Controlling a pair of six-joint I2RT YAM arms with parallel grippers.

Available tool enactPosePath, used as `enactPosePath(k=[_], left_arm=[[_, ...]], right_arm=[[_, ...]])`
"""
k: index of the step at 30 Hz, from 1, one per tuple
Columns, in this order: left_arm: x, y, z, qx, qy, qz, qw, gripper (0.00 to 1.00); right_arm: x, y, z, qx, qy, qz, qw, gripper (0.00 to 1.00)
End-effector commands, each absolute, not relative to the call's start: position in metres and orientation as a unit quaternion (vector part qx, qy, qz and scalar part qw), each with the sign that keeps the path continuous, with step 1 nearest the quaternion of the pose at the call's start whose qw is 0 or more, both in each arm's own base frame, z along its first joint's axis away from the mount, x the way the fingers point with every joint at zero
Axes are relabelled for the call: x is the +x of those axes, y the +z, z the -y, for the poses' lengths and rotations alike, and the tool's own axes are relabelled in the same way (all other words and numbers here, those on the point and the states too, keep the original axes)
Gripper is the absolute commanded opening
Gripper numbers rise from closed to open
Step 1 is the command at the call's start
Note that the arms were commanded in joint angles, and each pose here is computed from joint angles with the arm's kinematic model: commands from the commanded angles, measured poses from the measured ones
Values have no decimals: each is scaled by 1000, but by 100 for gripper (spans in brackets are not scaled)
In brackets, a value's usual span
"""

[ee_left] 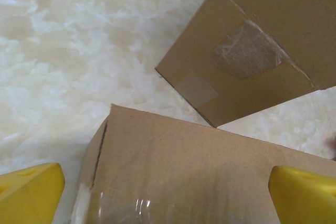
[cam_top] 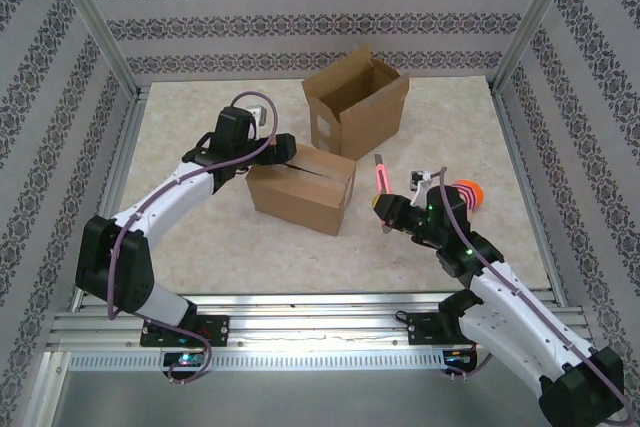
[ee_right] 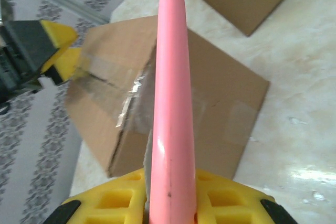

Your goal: Unpack the express box

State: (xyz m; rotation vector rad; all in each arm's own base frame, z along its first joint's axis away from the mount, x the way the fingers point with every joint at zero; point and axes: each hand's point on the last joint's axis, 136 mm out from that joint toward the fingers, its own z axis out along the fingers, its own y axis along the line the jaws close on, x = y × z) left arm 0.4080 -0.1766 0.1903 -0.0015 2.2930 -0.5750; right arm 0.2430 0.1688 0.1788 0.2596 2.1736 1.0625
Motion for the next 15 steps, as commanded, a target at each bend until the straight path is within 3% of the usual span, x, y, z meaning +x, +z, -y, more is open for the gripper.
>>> enactPosePath(k=[1,15], left_arm=[[416,188,183,25,-241,-884,400,100],[402,149,180,18,-232,-888,396,100]], right_arm=[[260,166,-153,135,351,-843,384,0],[297,149,-181,140,315,-856,384,0]])
